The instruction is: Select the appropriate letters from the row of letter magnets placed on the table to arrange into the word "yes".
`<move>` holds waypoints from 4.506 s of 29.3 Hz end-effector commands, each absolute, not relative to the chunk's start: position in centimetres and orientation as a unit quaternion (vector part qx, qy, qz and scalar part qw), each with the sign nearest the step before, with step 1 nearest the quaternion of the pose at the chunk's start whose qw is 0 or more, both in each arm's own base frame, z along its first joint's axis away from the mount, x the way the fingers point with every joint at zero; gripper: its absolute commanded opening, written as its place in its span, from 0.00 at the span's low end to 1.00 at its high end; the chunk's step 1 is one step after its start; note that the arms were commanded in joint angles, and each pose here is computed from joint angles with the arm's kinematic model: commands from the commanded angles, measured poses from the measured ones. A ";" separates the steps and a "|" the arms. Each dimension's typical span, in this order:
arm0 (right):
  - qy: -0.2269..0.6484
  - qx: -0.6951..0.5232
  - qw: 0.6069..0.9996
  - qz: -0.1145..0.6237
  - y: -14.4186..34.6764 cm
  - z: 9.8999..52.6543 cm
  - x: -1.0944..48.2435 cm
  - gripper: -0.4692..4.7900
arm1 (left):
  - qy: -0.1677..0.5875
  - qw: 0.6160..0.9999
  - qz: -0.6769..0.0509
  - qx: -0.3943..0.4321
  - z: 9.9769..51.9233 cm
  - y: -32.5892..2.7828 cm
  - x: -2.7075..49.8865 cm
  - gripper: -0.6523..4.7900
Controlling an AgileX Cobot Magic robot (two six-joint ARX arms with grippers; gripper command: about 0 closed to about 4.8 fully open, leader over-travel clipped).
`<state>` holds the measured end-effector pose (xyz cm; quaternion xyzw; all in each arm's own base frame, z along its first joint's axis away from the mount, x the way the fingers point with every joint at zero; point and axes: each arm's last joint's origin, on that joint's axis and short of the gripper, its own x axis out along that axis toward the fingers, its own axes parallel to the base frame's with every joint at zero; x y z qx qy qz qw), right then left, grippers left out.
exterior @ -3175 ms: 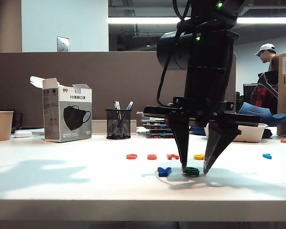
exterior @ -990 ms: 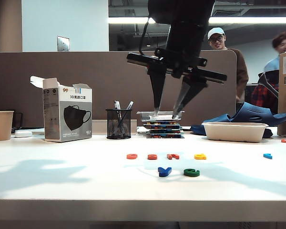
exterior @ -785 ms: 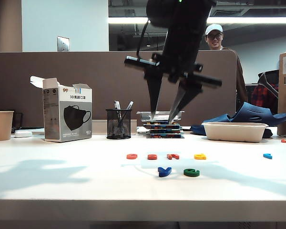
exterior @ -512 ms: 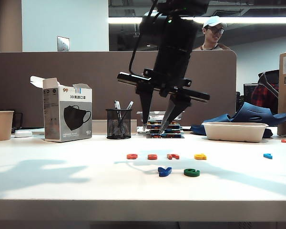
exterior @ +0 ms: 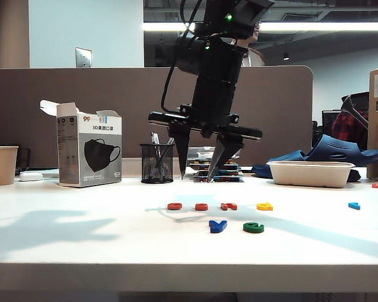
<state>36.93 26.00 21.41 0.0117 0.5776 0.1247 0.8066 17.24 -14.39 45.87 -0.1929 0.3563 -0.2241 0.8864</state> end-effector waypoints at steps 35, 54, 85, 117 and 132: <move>0.636 -0.014 0.765 0.102 26.7 18.6 38.2 0.49 | 0.346 0.889 -0.228 -0.193 46.2 -14.3 17.2 0.11; 0.638 -0.020 0.764 0.095 26.6 18.5 38.1 0.37 | 0.346 0.889 -0.228 -0.193 46.2 -14.3 17.2 0.11; 0.634 -0.019 0.767 0.096 26.6 18.6 38.2 0.28 | 0.346 0.889 -0.228 -0.193 46.2 -14.3 17.2 0.11; 0.619 -0.011 0.778 0.102 25.6 23.0 36.9 0.28 | 0.346 0.889 -0.228 -0.193 46.2 -14.3 17.2 0.11; 0.631 -0.030 0.771 0.080 24.7 24.3 35.9 0.28 | 0.346 0.889 -0.228 -0.193 46.2 -14.3 17.2 0.11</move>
